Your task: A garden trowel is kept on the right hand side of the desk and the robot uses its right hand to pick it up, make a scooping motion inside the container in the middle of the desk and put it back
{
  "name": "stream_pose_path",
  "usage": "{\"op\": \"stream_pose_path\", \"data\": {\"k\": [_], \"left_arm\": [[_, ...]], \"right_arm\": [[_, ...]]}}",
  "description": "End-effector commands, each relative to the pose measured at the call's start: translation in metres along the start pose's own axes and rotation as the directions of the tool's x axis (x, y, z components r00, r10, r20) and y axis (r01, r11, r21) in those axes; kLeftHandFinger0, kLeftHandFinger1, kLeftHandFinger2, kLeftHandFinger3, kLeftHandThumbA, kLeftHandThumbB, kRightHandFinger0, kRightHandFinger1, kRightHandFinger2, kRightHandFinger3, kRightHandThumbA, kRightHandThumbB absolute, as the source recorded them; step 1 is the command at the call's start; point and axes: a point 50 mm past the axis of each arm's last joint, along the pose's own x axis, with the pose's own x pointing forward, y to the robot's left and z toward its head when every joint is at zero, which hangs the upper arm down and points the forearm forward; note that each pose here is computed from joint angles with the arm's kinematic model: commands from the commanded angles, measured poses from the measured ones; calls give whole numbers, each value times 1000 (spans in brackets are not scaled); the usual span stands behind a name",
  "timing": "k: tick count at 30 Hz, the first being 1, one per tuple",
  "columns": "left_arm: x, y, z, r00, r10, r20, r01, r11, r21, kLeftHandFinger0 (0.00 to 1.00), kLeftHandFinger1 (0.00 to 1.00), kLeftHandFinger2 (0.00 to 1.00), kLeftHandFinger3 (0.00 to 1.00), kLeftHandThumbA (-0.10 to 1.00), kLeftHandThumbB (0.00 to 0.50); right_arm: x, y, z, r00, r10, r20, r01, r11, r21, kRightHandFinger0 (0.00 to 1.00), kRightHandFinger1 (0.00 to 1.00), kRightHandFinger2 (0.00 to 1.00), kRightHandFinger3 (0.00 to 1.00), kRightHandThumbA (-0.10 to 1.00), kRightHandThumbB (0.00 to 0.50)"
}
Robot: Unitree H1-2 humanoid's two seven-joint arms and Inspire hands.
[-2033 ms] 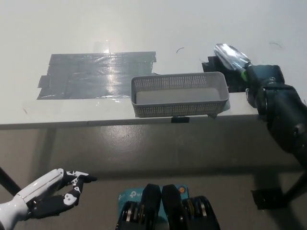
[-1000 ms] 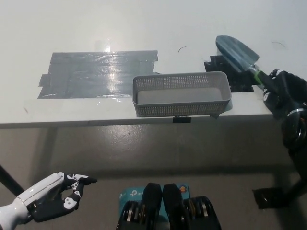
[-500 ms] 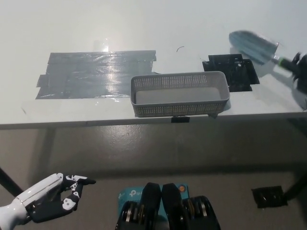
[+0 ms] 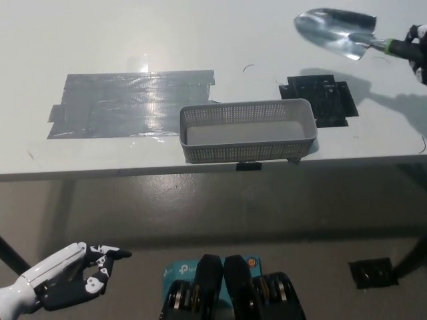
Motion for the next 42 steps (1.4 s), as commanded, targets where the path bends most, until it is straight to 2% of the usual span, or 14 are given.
{"op": "stream_pose_path", "data": {"k": [1,4,10,21,23,25,28,30,32,34,39,40,41,42], "left_arm": [[-5,8,1,1000,-12,-5,12,999,33,1000,930,864,1000,1000,402],[-6,8,2,1000,-2,-4,2,999,32,1000,932,862,1000,1000,407],[-4,9,2,1000,-4,-3,4,1000,28,1000,917,848,1000,1000,424],[-2,13,4,1000,-10,7,10,999,34,1000,908,849,1000,1000,450],[-3,13,4,1000,-7,2,7,999,37,1000,907,841,1000,1000,449],[-3,12,3,1000,-6,-1,6,999,38,1000,900,840,1000,1000,446],[-6,10,2,1000,-5,-6,5,999,37,1000,908,849,1000,1000,441],[-8,9,1,1000,-5,-7,6,999,44,1000,903,859,1000,1000,425],[-8,9,1,1000,-6,-8,7,999,44,1000,904,855,1000,1000,429],[-8,9,0,1000,-2,-6,2,999,44,1000,904,836,1000,1000,423],[-9,6,1,1000,-10,-2,10,999,41,1000,907,837,1000,1000,414],[-10,7,1,1000,-9,-3,9,999,44,1000,919,849,1000,1000,411],[-10,7,1,1000,-9,-3,9,999,44,1000,924,854,1000,1000,412],[-10,6,1,1000,-12,-5,12,999,39,1000,926,855,1000,1000,423]], "right_arm": [[-1,-51,-2,988,50,149,-51,999,4,0,278,566,72,-100,93],[-1,-48,6,973,101,210,-96,995,-36,0,326,588,118,-100,124],[-12,-40,14,952,157,262,-139,986,-86,0,224,501,141,-100,145],[-29,-60,6,929,286,235,-225,940,-255,0,176,520,228,-100,44],[-26,-69,1,932,266,246,-201,945,-259,0,205,527,214,-100,64],[-25,-73,0,934,262,241,-196,943,-268,0,201,372,176,-100,125],[-19,-79,2,936,296,190,-237,930,-282,0,212,305,161,-100,154],[-9,-83,5,931,335,142,-284,912,-295,0,242,510,220,-100,181],[-5,-85,7,928,349,128,-298,904,-308,0,297,654,276,-100,156],[4,-90,12,927,357,120,-305,899,-314,0,317,678,308,-100,77],[19,-95,27,923,374,87,-328,885,-330,0,268,574,217,-100,0],[25,-95,31,925,370,82,-324,885,-336,59,338,664,386,-100,0],[27,-96,33,926,369,79,-323,884,-339,13,260,504,514,-100,0],[32,-98,39,928,366,72,-322,882,-344,86,320,557,583,-100,0]]}}
